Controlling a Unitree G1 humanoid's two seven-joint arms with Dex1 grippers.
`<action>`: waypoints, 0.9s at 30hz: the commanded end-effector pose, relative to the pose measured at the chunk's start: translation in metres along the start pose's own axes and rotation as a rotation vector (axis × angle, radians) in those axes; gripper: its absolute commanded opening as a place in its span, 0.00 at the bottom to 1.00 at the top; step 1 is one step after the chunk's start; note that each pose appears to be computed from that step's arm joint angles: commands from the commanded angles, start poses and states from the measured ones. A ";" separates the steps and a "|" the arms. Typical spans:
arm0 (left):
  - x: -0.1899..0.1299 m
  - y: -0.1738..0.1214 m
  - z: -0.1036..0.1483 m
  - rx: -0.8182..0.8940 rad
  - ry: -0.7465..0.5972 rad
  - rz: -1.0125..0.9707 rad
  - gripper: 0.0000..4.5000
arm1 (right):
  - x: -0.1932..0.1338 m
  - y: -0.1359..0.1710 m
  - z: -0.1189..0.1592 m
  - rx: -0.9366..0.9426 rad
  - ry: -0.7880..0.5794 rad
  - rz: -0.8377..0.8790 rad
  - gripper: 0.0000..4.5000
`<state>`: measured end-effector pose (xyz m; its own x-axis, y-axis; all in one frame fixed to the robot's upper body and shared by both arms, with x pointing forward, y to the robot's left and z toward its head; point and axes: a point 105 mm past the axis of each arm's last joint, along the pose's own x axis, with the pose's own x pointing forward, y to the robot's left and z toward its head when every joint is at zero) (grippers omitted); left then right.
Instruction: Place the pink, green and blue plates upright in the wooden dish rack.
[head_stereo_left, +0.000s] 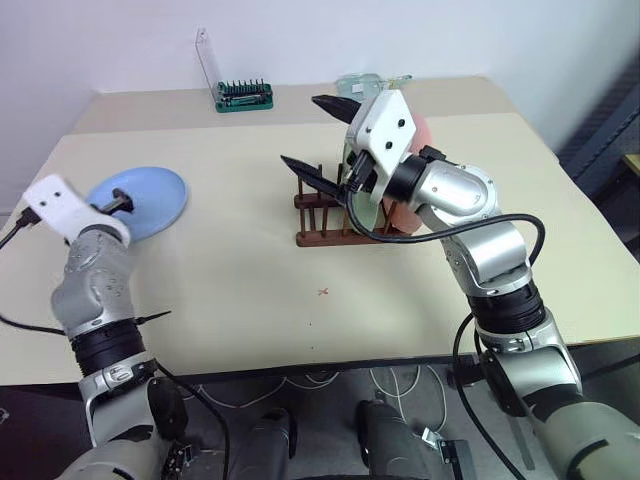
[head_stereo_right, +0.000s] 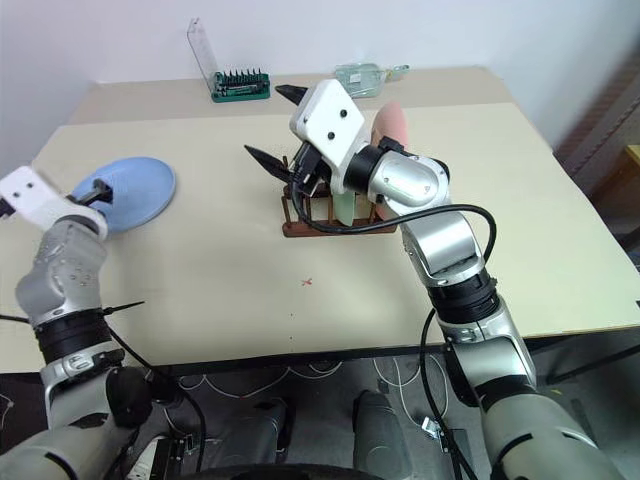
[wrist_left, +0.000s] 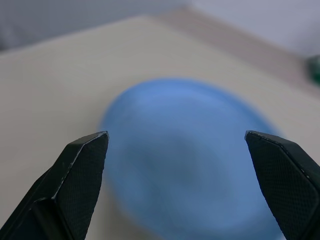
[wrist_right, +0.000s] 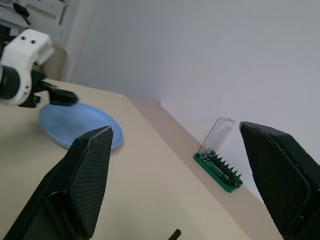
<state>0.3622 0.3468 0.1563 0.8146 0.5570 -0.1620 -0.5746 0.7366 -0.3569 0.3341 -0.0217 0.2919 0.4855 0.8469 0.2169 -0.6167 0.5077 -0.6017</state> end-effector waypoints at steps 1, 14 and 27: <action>0.003 0.002 0.006 -0.131 0.040 0.030 1.00 | 0.000 0.000 0.007 -0.023 -0.037 -0.002 0.92; 0.018 0.013 -0.031 -0.317 0.241 0.083 0.59 | -0.006 0.001 0.001 -0.038 -0.022 -0.004 0.92; -0.012 -0.057 0.049 -0.208 -0.115 -0.255 0.01 | 0.000 0.004 0.002 -0.156 0.000 0.036 0.92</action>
<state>0.3826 0.3291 0.1617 0.8804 0.4370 -0.1843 -0.4552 0.6692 -0.5874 0.3367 -0.0241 0.2760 0.4957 0.8525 0.1656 -0.5875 0.4696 -0.6590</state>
